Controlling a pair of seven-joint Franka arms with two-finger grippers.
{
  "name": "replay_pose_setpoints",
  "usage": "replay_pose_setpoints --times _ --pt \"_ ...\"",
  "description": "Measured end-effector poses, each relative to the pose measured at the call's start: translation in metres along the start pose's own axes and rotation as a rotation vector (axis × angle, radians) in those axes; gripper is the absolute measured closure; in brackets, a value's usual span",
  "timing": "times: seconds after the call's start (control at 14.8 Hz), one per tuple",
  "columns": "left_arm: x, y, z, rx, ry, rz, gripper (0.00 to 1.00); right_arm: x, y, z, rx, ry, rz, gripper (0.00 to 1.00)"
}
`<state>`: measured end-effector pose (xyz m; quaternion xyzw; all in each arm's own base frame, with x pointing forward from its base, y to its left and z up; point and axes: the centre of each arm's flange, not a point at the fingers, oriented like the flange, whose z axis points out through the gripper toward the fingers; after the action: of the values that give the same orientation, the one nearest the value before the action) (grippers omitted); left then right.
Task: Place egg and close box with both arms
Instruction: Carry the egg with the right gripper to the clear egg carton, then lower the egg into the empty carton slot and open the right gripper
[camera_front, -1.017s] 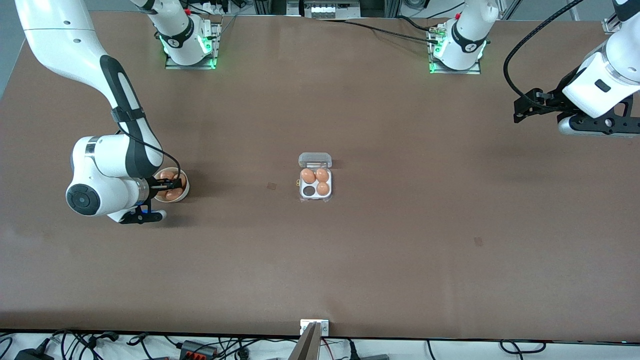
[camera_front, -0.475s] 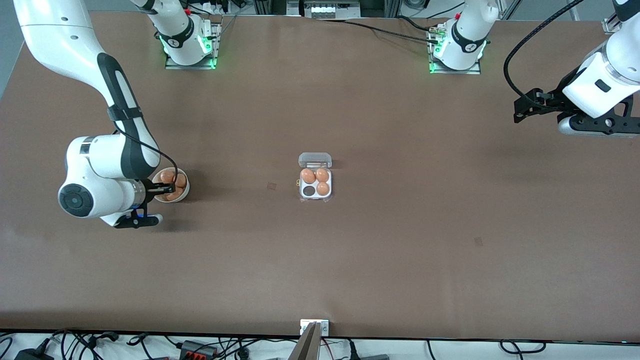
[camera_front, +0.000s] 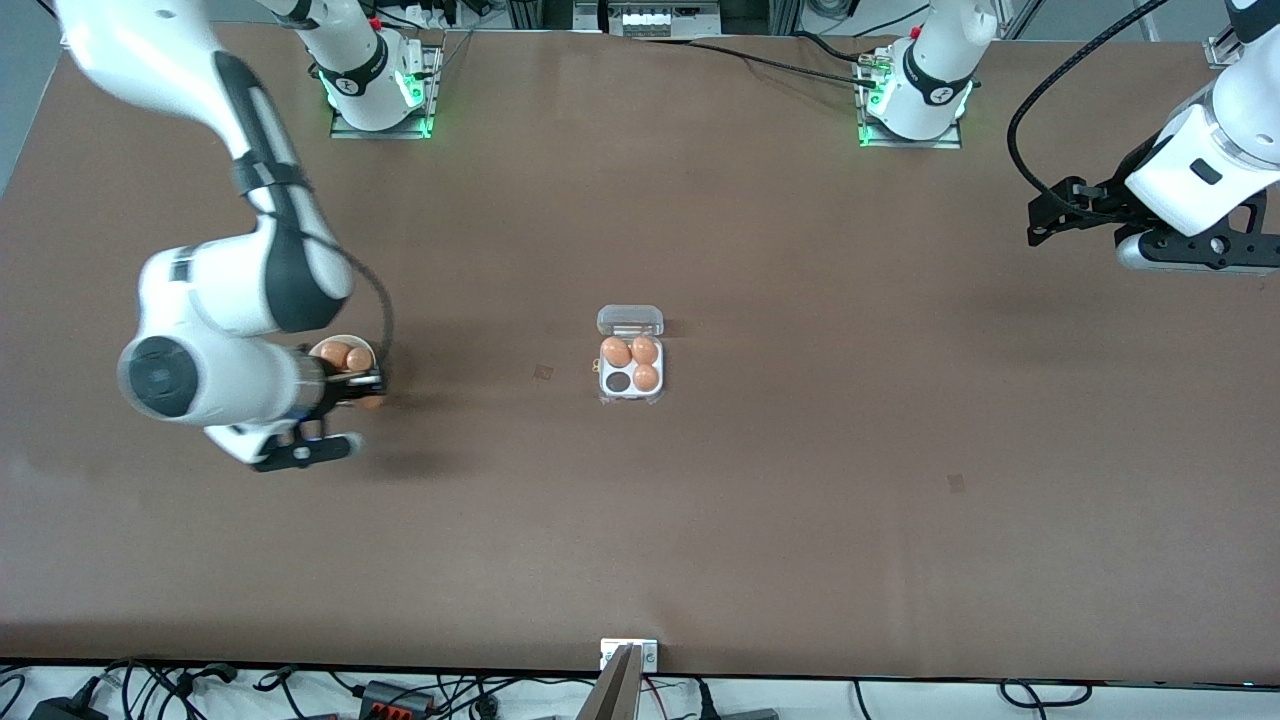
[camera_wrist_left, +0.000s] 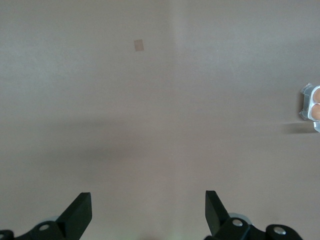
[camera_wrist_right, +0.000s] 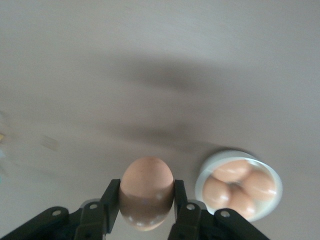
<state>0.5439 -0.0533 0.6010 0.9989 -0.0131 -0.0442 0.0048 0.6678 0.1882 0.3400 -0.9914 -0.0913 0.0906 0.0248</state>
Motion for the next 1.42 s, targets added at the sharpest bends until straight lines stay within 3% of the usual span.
replay_pose_setpoints --times 0.27,0.75,1.02,1.42 --pt "0.0 0.0 0.0 0.0 0.0 0.0 0.0 -0.004 -0.11 0.023 -0.012 0.059 0.017 0.53" --pt "0.0 0.0 0.0 0.0 0.0 0.0 0.0 -0.021 -0.235 0.085 0.014 0.14 0.156 0.53" --pt "-0.001 0.0 0.001 0.001 -0.009 0.0 0.0 -0.025 -0.267 0.102 0.047 0.194 0.188 0.53" --pt "-0.001 0.0 0.001 0.001 -0.014 0.0 0.0 -0.021 -0.272 0.121 0.062 0.214 0.216 0.53"
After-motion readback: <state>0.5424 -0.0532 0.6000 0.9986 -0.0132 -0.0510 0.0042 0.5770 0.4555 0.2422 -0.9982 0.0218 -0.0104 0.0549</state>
